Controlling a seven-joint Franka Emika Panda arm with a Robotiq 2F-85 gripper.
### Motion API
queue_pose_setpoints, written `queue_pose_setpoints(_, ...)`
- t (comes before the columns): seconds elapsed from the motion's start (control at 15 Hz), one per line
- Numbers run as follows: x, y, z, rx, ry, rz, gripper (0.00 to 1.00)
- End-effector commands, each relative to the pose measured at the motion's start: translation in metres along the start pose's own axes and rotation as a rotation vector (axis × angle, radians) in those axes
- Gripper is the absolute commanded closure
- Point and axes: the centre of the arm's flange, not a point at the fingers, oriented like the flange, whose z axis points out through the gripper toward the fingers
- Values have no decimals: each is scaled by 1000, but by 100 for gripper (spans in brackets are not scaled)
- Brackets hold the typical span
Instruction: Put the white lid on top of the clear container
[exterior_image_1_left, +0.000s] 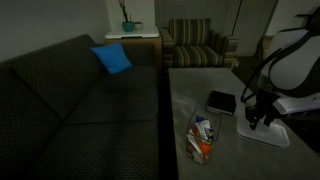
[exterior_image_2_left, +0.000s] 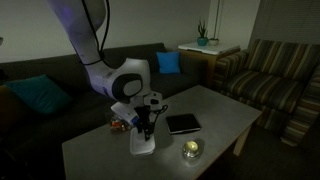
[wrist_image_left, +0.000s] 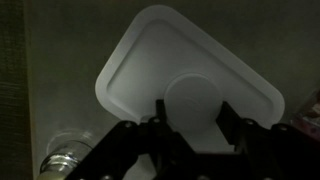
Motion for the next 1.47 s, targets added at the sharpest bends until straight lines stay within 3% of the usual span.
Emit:
queue_pose_setpoints(0.0, -18, 1, -45, -38, 7, -86, 71)
queue_pose_setpoints(0.33, -16, -9, -77, -76, 38, -195, 71)
queue_pose_setpoints(0.73, -10, -26, -110, -133, 78, -518, 71)
queue_pose_setpoints(1.13, -1, -56, -122, -105, 158, -838, 71)
queue_pose_setpoints(1.2, 3, -60, -116, -127, 134, -747, 46)
queue_pose_setpoints(1.4, 2, -65, -117, -116, 146, -805, 46)
